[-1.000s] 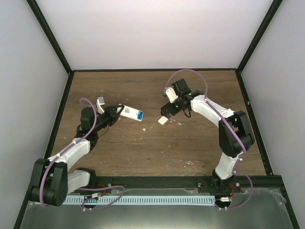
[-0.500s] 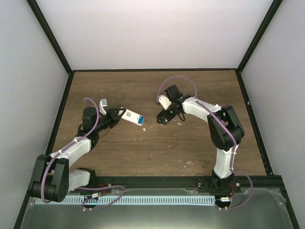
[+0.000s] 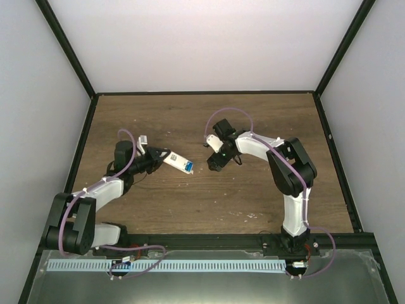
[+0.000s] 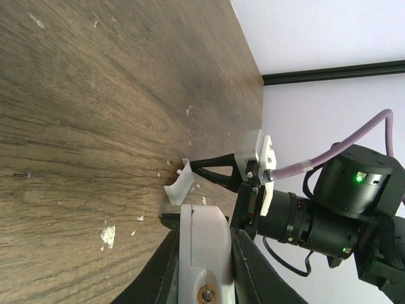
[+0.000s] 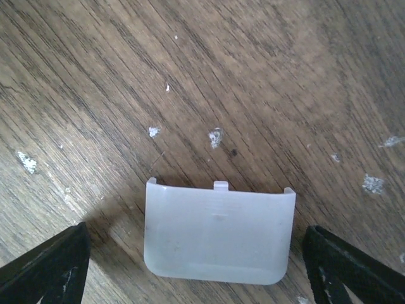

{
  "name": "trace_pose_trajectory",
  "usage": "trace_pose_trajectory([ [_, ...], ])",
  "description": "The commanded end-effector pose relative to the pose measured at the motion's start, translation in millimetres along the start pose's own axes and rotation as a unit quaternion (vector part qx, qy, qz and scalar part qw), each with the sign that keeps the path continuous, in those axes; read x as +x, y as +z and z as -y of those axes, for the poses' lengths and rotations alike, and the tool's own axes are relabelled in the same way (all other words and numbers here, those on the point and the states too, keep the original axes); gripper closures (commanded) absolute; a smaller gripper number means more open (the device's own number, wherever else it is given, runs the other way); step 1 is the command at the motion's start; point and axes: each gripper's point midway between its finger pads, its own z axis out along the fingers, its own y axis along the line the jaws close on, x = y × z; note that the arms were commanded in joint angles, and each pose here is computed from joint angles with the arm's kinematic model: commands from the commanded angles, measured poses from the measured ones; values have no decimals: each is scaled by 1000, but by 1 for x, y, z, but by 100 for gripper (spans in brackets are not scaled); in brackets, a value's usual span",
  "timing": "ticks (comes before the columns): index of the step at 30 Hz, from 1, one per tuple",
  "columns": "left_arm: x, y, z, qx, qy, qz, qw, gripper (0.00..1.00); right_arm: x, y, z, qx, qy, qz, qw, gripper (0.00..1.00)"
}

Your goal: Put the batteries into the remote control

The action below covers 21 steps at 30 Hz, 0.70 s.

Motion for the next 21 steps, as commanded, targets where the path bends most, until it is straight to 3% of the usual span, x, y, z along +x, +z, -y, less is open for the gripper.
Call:
trace_pose_trajectory([
  [1, -5, 2, 10, 3, 19, -7, 1000, 100, 5, 3, -1, 2, -6, -17, 1000, 19],
  [13, -3, 4, 4, -13, 32, -19, 999, 100, 7, 6, 2, 8, -10, -30, 999, 52],
  [21, -1, 5, 19, 0, 48, -43, 998, 100, -28, -48, 0, 15, -23, 45, 999, 58],
])
